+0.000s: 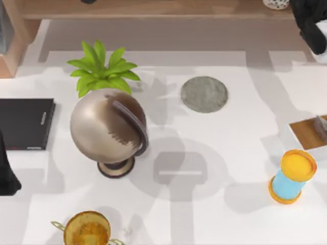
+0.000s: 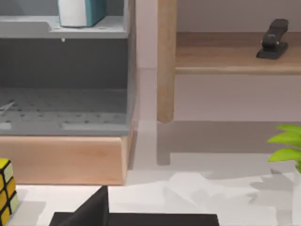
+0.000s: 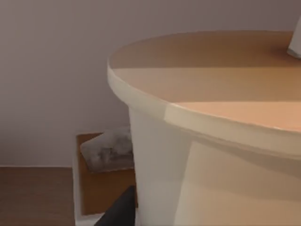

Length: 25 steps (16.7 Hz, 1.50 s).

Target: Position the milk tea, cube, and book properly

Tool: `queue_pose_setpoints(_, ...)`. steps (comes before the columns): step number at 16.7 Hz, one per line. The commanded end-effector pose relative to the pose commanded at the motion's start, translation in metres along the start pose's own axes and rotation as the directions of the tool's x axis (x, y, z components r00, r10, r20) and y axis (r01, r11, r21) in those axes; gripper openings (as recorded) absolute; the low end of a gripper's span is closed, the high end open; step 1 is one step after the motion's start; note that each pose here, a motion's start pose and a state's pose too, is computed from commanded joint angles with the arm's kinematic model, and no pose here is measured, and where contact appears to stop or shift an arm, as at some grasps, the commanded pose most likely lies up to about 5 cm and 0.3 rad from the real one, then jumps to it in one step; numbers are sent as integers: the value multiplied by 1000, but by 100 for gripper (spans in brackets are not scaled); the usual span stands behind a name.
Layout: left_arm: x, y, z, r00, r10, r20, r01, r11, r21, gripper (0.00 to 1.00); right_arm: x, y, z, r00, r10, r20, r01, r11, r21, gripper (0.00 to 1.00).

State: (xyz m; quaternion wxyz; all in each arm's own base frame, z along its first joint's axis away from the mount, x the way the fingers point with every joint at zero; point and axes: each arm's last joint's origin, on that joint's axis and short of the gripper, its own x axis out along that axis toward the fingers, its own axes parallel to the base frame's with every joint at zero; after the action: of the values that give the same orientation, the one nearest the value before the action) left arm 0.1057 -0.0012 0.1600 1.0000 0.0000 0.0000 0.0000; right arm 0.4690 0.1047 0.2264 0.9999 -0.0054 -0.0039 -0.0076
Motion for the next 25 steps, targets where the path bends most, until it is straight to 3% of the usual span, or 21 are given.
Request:
queue_pose_setpoints(5,0,0,0,1000,0,0,0,1000,0,100,-10,4,6,1000,10,12,-10,1000,5,0)
queue_pose_setpoints(12,0,0,0,1000,0,0,0,1000,0,100,-75,1,11,1000,4,0,-4,1000,1,0)
queue_pose_setpoints(18,0,0,0,1000,0,0,0,1000,0,100,-79,-1,11,1000,0,0,0,1000,3,0)
queue_pose_setpoints(25,0,0,0,1000,0,0,0,1000,0,100,-97,64,3,995,63,81,-67,997,39,0)
